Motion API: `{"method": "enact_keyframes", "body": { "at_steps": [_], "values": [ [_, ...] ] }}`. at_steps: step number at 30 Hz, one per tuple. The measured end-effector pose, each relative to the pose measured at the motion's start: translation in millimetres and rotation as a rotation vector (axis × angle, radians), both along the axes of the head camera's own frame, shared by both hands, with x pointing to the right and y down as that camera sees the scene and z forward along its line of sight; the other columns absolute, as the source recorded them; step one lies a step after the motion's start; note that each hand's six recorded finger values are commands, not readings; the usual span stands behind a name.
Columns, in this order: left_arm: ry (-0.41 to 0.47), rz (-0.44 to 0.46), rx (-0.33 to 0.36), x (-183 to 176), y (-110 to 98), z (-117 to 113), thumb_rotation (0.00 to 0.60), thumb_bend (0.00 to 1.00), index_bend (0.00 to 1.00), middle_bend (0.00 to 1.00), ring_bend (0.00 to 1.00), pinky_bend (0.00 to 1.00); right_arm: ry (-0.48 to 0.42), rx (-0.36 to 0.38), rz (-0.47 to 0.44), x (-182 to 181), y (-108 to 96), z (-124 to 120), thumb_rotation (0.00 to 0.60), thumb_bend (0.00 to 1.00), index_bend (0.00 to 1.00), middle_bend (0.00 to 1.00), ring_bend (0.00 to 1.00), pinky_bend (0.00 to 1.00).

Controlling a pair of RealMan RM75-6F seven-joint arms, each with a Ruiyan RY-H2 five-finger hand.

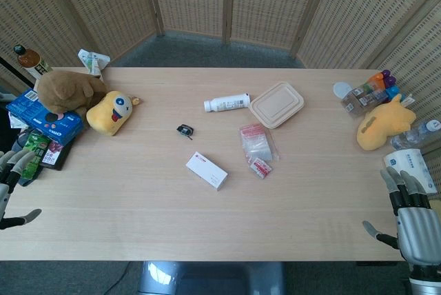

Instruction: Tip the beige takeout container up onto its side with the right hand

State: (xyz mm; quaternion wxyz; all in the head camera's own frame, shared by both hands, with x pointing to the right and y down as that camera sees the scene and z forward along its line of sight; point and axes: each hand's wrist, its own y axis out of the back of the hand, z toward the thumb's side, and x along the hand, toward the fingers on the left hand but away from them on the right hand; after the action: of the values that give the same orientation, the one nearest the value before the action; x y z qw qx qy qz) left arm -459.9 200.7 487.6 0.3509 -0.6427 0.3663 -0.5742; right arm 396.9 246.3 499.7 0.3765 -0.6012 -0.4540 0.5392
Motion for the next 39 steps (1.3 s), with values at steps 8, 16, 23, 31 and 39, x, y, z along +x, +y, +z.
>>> {"method": "enact_keyframes", "body": {
  "at_steps": [8,16,23,31,39],
  "values": [
    [0.003,0.000,0.010,0.0,-0.7,-3.0,0.600,0.08,0.00,0.00,0.00,0.00,0.009,-0.010,-0.008,-0.4,1.4,3.0,0.600,0.00,0.00,0.00,0.00,0.00],
    [0.009,-0.011,0.018,-1.9,-2.3,-4.9,0.600,0.08,0.00,0.00,0.00,0.00,0.017,-0.054,-0.038,-2.6,0.3,19.0,0.600,0.00,0.00,0.00,0.00,0.00],
    [0.001,-0.035,0.016,-8.2,-7.4,-1.6,0.600,0.08,0.00,0.00,0.00,0.00,-0.022,-0.164,-0.094,-22.1,-13.9,50.6,0.600,0.00,0.00,0.00,0.00,0.00],
    [-0.020,-0.047,0.005,-12.9,-9.2,5.2,0.600,0.08,0.00,0.00,0.00,0.00,-0.080,-0.254,-0.232,-74.7,-51.6,89.6,0.600,0.00,0.00,0.00,0.00,0.00],
    [-0.060,-0.053,-0.008,-17.2,-10.2,15.7,0.600,0.08,0.00,0.00,0.00,0.00,-0.053,-0.286,-0.330,-103.5,-92.9,130.0,0.600,0.00,0.00,0.00,0.00,0.00]
  ]
}}
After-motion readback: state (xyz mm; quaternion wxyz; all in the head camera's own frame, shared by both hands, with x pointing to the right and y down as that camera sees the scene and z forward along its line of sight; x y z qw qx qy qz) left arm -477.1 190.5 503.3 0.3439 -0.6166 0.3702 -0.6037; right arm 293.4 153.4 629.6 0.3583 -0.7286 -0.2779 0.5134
